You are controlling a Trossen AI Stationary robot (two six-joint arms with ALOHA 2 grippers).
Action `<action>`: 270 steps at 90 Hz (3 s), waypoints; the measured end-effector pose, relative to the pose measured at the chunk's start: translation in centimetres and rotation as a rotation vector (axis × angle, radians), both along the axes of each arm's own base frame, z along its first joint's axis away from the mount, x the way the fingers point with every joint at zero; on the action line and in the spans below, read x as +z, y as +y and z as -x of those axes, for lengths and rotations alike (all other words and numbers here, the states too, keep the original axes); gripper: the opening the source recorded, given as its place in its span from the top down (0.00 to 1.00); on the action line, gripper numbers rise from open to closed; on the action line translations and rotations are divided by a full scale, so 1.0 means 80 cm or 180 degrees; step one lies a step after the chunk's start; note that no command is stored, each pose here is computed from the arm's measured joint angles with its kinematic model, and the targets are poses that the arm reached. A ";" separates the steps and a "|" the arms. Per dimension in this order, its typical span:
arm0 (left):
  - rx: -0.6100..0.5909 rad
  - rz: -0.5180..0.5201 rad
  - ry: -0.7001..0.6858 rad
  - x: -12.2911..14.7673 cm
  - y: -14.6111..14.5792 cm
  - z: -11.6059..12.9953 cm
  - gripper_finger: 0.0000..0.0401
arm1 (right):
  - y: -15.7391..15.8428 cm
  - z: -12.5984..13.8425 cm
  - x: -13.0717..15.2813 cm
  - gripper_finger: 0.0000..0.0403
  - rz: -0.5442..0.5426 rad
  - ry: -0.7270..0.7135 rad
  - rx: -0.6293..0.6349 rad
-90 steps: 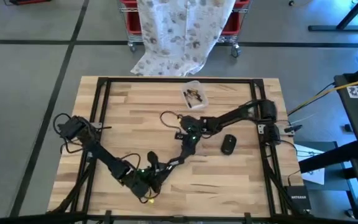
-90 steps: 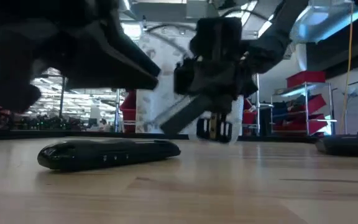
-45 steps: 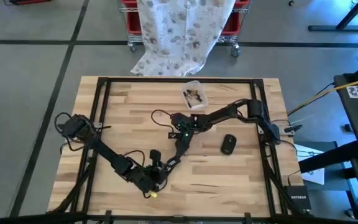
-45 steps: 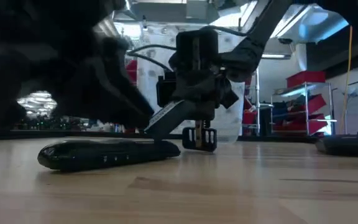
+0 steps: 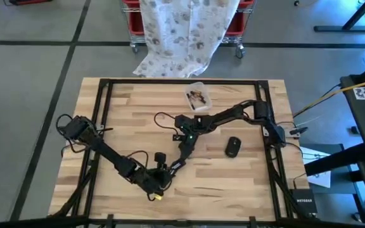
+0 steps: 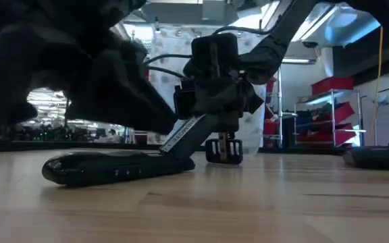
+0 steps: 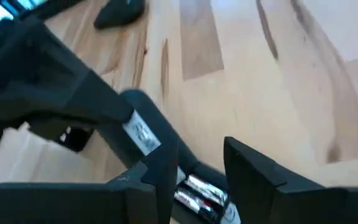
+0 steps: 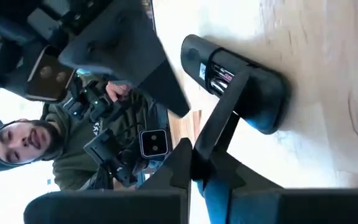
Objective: Insert battery
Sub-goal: Close the remote control cover
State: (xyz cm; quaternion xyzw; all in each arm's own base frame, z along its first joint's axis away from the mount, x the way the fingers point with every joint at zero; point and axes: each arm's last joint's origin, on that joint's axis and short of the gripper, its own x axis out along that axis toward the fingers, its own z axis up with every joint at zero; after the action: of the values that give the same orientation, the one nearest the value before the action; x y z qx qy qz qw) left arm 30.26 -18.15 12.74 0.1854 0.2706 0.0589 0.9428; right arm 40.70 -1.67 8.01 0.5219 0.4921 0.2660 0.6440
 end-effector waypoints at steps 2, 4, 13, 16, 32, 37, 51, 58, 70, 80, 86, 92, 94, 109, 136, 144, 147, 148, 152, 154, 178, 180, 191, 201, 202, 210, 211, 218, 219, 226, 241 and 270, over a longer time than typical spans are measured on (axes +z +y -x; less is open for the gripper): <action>0.0016 -0.0004 0.0000 0.000 0.001 -0.001 0.72 | 0.000 0.000 0.000 0.99 0.0003 0.0001 -0.0002; 0.0029 -0.0005 0.0003 0.000 0.003 -0.001 0.72 | 0.000 0.000 0.000 0.99 0.0013 0.0003 -0.0010; 0.0133 0.0041 0.0000 0.000 0.013 -0.007 0.72 | 0.000 0.000 0.000 0.99 0.0040 0.0007 -0.0031; 0.0155 0.0061 0.0010 -0.001 0.016 -0.009 0.72 | 0.000 0.000 0.000 0.99 0.0048 0.0009 -0.0037; 0.0166 0.0146 0.0070 -0.002 0.026 -0.014 0.72 | -0.002 -0.001 -0.001 0.93 0.0202 0.0017 -0.0154; 0.0159 0.0153 0.0071 -0.002 0.026 -0.014 0.72 | -0.003 -0.002 -0.001 0.88 0.0264 0.0007 -0.0206; 0.0152 0.0179 0.0064 -0.002 0.023 -0.013 0.72 | -0.003 -0.002 -0.001 0.74 0.0331 -0.0050 -0.0206; 0.0158 0.0197 0.0062 -0.002 0.023 -0.013 0.72 | -0.003 -0.002 -0.001 0.68 0.0337 -0.0056 -0.0204; 0.0172 0.0217 0.0067 -0.002 0.023 -0.012 0.72 | -0.004 -0.003 -0.001 0.62 0.0435 -0.0085 -0.0268; 0.0229 0.0239 0.0144 -0.006 0.025 -0.010 0.72 | -0.004 -0.004 -0.001 0.61 0.0486 -0.0098 -0.0299; 0.0299 0.0260 0.0211 -0.008 0.027 -0.008 0.72 | -0.004 -0.004 0.000 0.61 0.0529 -0.0115 -0.0324; 0.0362 0.0277 0.0273 -0.011 0.028 -0.005 0.72 | -0.004 -0.005 0.001 0.61 0.0547 -0.0133 -0.0334; 0.0375 0.0275 0.0288 -0.012 0.028 -0.005 0.72 | -0.004 -0.005 0.001 0.61 0.0559 -0.0146 -0.0339; 0.0401 0.0285 0.0352 -0.016 0.027 0.001 0.72 | -0.005 -0.004 0.012 0.61 0.0701 -0.0288 -0.0363; 0.0344 0.0319 0.0382 -0.017 0.022 0.004 0.72 | -0.009 0.013 0.052 0.61 0.1409 -0.0281 -0.0450; 0.0335 0.0313 0.0387 -0.017 0.022 0.004 0.72 | 0.000 0.019 0.055 0.61 0.1741 -0.0234 -0.0356; 0.0322 0.0300 0.0391 -0.017 0.021 0.004 0.72 | 0.007 0.021 0.053 0.61 0.1866 -0.0223 -0.0296; 0.0313 0.0294 0.0393 -0.017 0.021 0.004 0.72 | 0.010 0.021 0.053 0.61 0.1908 -0.0218 -0.0279; 0.0286 0.0266 0.0402 -0.017 0.020 0.005 0.72 | 0.023 0.021 0.052 0.61 0.2076 -0.0272 -0.0189; 0.0267 0.0249 0.0406 -0.017 0.019 0.006 0.72 | 0.030 0.021 0.053 0.61 0.2149 -0.0319 -0.0157; 0.0074 0.0270 0.0247 0.020 -0.001 0.023 0.72 | 0.101 0.022 0.057 0.64 0.3227 -0.0499 -0.0273; 0.0077 0.0283 0.0206 0.025 -0.002 0.025 0.72 | 0.105 0.023 0.057 0.64 0.3264 -0.0499 -0.0300; 0.0022 0.0394 0.0038 0.054 -0.008 0.037 0.72 | 0.121 0.025 0.058 0.67 0.3333 -0.0511 -0.0379; -0.0034 0.0555 -0.0071 0.070 -0.015 0.046 0.72 | 0.131 0.026 0.058 0.69 0.3365 -0.0424 -0.0579; -0.0036 0.0569 -0.0074 0.070 -0.016 0.047 0.72 | 0.132 0.027 0.057 0.69 0.3357 -0.0418 -0.0592; -0.0058 0.0648 -0.0072 0.070 -0.023 0.053 0.72 | 0.140 0.027 0.057 0.69 0.3326 -0.0430 -0.0646; -0.0061 0.0649 -0.0067 0.070 -0.024 0.054 0.72 | 0.141 0.027 0.057 0.69 0.3323 -0.0431 -0.0651; -0.0044 0.0696 -0.0049 0.065 -0.028 0.055 0.72 | 0.151 0.026 0.056 0.69 0.3294 -0.0495 -0.0703; -0.0042 0.0693 -0.0044 0.065 -0.028 0.055 0.72 | 0.152 0.026 0.056 0.69 0.3293 -0.0504 -0.0703; 0.0009 0.0725 -0.0030 0.060 -0.028 0.054 0.72 | 0.161 0.028 0.056 0.69 0.3274 -0.0556 -0.0681; 0.0086 0.0706 0.0018 0.054 -0.027 0.055 0.72 | 0.174 0.033 0.056 0.69 0.3283 -0.0557 -0.0649; 0.0202 0.0954 0.0093 0.050 -0.034 0.064 0.72 | 0.195 0.029 0.088 0.69 0.3648 -0.0900 -0.0981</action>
State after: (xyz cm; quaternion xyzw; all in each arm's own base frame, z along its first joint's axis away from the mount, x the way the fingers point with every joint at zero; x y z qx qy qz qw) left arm 25.11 -20.84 16.74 0.0348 0.2957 0.0449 0.9536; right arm 38.36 13.93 15.04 0.1171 0.3854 -0.0706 0.9125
